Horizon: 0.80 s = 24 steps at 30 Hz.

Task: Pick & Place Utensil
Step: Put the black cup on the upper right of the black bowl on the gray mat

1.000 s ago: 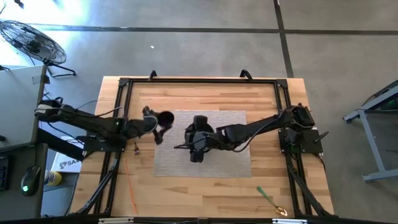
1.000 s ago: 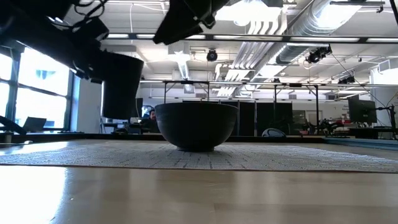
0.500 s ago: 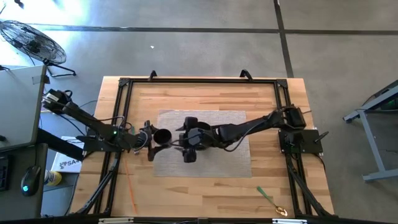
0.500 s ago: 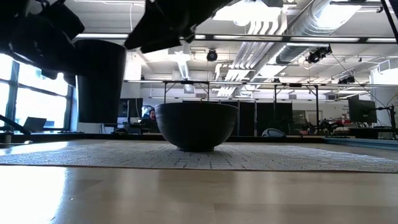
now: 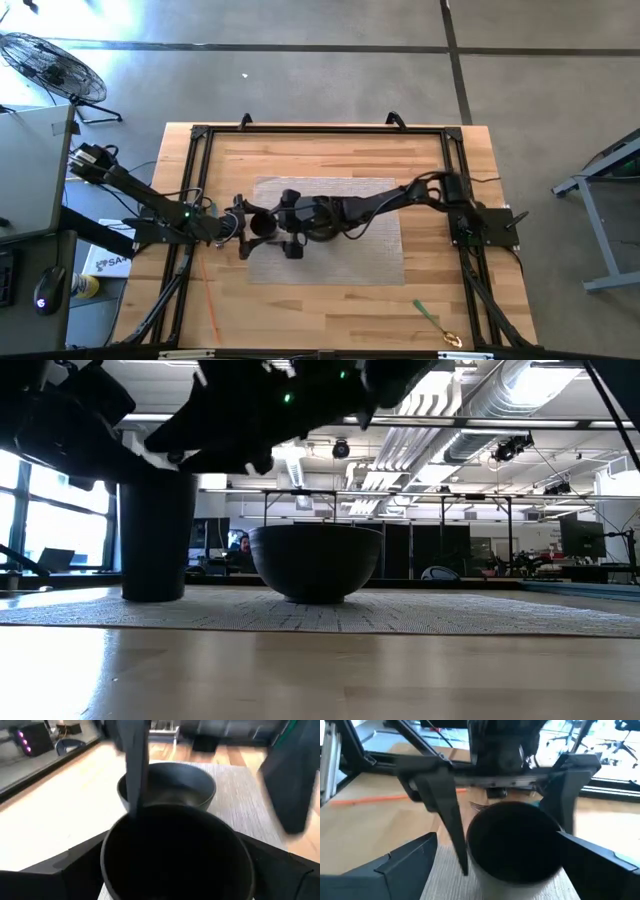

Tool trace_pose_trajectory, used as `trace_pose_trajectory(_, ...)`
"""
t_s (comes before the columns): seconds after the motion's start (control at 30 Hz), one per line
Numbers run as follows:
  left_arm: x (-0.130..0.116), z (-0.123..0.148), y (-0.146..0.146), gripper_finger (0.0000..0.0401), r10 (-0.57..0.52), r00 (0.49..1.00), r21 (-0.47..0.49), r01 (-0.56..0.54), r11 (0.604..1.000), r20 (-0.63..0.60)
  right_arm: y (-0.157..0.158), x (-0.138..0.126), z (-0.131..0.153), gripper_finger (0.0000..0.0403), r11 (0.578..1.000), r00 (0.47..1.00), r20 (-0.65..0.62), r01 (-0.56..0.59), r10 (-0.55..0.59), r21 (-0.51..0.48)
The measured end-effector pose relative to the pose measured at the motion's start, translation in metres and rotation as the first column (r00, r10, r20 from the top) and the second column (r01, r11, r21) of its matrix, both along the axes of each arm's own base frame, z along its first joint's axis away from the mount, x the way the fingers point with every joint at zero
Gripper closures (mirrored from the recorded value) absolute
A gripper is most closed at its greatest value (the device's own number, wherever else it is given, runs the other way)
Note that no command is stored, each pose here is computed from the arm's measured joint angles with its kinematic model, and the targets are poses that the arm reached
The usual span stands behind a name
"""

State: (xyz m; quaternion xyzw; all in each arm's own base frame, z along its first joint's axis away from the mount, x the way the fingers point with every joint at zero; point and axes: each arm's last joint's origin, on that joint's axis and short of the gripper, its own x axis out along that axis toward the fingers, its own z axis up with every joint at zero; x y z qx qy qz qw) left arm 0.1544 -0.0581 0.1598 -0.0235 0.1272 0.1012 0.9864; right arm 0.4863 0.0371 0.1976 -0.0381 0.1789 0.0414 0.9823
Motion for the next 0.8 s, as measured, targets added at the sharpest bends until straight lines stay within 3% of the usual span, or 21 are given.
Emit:
trace_pose_trajectory(0.27,0.0,-0.001,0.0,0.0012,-0.006,1.0,0.008,0.006,1.0,-0.009,-0.011,0.007,-0.016,0.001,1.0,1.0,0.008,-0.001,0.001,0.016)
trace_pose_trajectory(0.8,0.001,0.002,-0.001,0.0012,-0.035,0.999,0.014,0.036,0.999,-0.012,-0.005,-0.002,0.006,0.0012,0.999,0.999,0.005,0.042,-0.042,-0.01)
